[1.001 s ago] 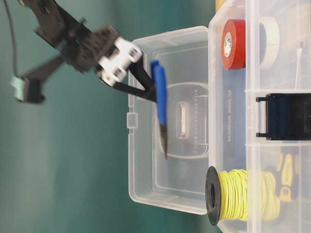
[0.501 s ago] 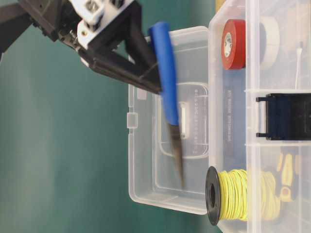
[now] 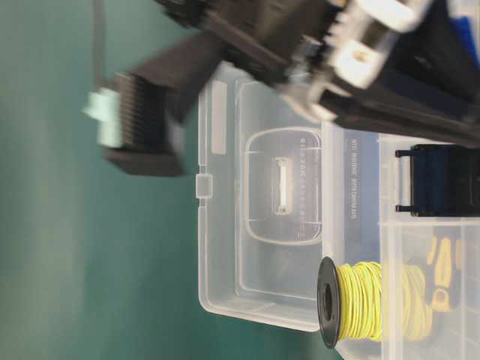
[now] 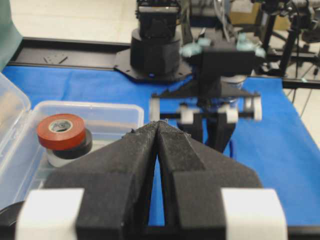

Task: Pick the nipper from the toolbox among several items.
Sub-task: 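Lift the pliers out of the toolbox and carry them toward the front right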

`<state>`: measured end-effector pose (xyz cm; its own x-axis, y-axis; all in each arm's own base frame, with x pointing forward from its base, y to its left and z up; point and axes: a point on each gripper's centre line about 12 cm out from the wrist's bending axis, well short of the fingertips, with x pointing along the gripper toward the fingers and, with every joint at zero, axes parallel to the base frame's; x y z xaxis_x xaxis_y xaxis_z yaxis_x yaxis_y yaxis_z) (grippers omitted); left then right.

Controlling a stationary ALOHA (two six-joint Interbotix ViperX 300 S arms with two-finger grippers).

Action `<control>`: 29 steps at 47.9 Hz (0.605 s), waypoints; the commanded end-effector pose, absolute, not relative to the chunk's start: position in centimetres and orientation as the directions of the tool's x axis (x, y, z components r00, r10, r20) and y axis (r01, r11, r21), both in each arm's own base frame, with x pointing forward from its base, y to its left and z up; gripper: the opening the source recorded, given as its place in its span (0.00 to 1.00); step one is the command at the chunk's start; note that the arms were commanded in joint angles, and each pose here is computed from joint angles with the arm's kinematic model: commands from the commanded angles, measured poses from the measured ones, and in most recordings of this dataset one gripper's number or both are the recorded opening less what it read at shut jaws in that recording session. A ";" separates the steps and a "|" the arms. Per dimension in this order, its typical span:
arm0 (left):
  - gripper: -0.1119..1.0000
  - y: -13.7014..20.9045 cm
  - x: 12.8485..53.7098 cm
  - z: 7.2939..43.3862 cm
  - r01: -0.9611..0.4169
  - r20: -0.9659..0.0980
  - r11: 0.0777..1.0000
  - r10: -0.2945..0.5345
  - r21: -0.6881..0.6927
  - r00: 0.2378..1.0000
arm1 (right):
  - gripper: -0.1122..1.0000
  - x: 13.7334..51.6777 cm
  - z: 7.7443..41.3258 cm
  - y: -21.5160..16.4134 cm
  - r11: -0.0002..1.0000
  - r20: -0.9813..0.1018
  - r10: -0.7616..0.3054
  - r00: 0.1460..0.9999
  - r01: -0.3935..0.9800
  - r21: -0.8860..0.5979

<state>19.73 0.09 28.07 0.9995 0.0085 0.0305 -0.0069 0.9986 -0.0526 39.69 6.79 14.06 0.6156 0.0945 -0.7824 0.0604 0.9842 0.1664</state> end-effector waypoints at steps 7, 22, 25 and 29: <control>0.10 0.1 19.9 28.4 -0.005 0.040 0.998 0.008 -0.056 0.999 | 0.23 40.7 12.9 7.2 0.976 -0.772 0.103 0.627 0.085 0.199; 0.10 0.1 19.8 28.3 -0.007 0.038 0.998 0.009 -0.056 0.999 | 0.73 40.4 12.5 7.1 0.976 -0.795 0.094 0.600 0.100 0.191; 0.10 0.1 19.8 28.3 -0.007 0.035 0.998 0.009 -0.056 0.999 | 0.85 40.2 13.2 7.0 0.978 -0.797 0.091 0.597 0.098 0.185; 0.10 0.1 19.8 28.3 -0.007 0.034 0.998 0.009 -0.057 0.999 | 0.84 39.6 14.7 6.7 0.980 -0.798 0.084 0.597 0.096 0.174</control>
